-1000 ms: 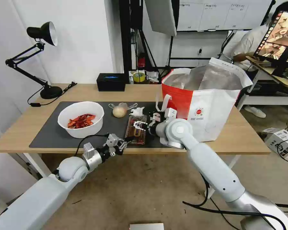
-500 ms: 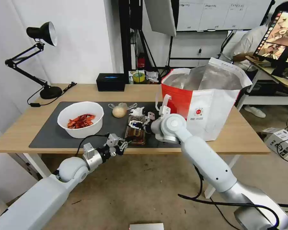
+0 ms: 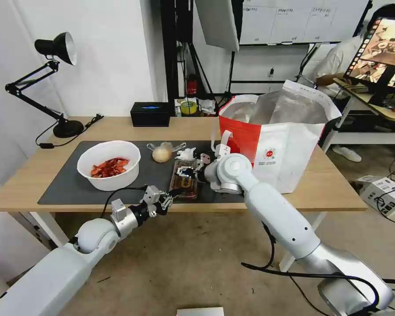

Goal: Pick up the trash from the table and place it into the takeout bag.

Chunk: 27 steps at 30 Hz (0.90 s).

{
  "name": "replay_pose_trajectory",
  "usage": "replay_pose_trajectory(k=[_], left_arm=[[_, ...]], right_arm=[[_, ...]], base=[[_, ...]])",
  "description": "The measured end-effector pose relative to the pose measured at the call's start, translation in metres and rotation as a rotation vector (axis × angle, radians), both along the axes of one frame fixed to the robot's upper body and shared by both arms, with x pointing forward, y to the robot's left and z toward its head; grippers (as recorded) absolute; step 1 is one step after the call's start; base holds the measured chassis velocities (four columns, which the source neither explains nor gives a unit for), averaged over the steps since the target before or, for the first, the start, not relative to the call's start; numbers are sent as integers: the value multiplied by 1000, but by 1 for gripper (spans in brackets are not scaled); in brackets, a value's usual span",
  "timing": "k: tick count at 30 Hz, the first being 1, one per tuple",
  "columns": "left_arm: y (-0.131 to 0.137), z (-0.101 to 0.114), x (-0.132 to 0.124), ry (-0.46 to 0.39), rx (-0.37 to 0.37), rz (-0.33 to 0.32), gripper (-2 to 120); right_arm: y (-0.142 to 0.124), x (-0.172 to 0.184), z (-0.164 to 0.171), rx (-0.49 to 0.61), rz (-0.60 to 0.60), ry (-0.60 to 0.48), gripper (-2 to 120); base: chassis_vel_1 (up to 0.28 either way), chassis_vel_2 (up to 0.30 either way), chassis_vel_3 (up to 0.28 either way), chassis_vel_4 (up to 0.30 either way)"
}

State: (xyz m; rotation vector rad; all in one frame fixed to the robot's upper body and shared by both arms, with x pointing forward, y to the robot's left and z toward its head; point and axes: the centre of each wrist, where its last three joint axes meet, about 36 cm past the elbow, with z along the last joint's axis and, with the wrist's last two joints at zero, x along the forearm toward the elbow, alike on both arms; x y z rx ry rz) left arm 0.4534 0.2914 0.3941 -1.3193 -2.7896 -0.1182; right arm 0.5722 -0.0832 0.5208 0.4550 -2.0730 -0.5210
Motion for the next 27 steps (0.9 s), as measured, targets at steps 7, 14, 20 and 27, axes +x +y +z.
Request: replay_pose_trajectory(k=[7, 14, 20, 27], left_arm=[[1, 0, -2, -4, -7, 6, 0], [3, 1, -6, -7, -12, 11, 0], [8, 6, -10, -16, -13, 18, 0], [21, 13, -16, -28, -16, 52, 0]], right_arm=[[-2, -1, -6, -7, -5, 10, 39], [-4, -5, -6, -8, 0, 7, 14], [-8, -12, -7, 8, 3, 6, 1], [-16, -21, -3, 59, -3, -21, 1]], base=[[0, 0, 0, 0], [0, 0, 0, 0], [0, 0, 0, 0], [0, 0, 0, 0]])
